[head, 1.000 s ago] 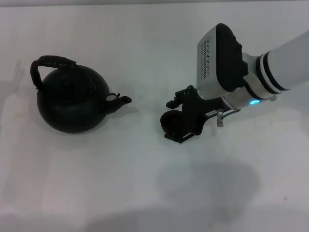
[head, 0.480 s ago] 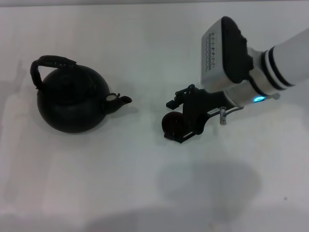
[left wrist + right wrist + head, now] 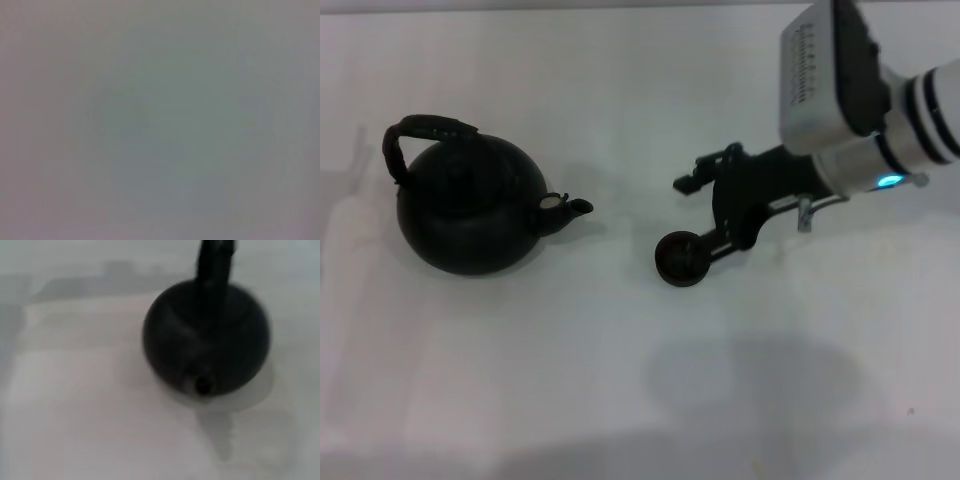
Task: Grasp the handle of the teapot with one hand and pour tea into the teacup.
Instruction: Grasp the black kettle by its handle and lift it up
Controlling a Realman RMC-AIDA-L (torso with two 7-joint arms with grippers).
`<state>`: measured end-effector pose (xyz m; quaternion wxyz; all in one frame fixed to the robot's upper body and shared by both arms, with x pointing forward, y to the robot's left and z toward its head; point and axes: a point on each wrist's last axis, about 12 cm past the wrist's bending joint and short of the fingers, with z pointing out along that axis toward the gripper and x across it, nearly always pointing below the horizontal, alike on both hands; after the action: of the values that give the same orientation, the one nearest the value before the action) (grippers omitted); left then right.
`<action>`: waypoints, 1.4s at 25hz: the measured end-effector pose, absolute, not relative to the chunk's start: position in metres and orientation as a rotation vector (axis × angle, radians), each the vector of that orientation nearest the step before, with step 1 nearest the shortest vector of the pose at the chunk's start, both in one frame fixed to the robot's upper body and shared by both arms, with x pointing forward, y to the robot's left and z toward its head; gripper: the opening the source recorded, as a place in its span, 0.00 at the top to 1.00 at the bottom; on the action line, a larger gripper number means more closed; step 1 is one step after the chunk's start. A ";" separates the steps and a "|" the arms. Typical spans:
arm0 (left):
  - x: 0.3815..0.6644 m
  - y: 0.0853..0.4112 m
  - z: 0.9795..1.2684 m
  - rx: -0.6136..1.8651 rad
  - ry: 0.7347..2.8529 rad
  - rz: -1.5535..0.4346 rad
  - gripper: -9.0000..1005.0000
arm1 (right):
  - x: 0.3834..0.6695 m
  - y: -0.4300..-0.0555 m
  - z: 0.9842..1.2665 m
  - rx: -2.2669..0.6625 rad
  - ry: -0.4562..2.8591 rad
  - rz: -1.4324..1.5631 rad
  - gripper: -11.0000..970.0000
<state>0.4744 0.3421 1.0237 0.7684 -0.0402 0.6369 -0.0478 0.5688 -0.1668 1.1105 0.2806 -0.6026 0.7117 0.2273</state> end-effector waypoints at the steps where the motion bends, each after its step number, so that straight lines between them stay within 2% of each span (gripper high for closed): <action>1: 0.472 0.342 1.025 -0.084 1.366 -0.104 0.12 | 0.569 -0.170 1.114 -1.594 1.897 0.600 0.12; 8: 0.442 0.350 1.034 -0.074 1.238 -0.106 0.12 | 0.580 -0.199 1.129 -1.428 1.882 0.532 0.12; 24: 0.383 0.359 1.019 -0.008 1.368 -0.285 0.13 | 0.614 -0.251 1.133 -1.056 1.870 0.205 0.12; 29: 0.379 0.362 1.017 0.011 1.421 -0.366 0.13 | 0.616 -0.264 1.125 -0.946 1.871 0.144 0.12; 35: 0.398 0.362 1.014 0.039 1.523 -0.427 0.13 | 0.608 -0.280 1.117 -0.836 1.833 0.146 0.12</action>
<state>0.3977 0.3624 1.0137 0.7029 0.0175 0.6847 -0.1921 0.6075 -0.2798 1.1166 0.5321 -0.3503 0.7684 0.0614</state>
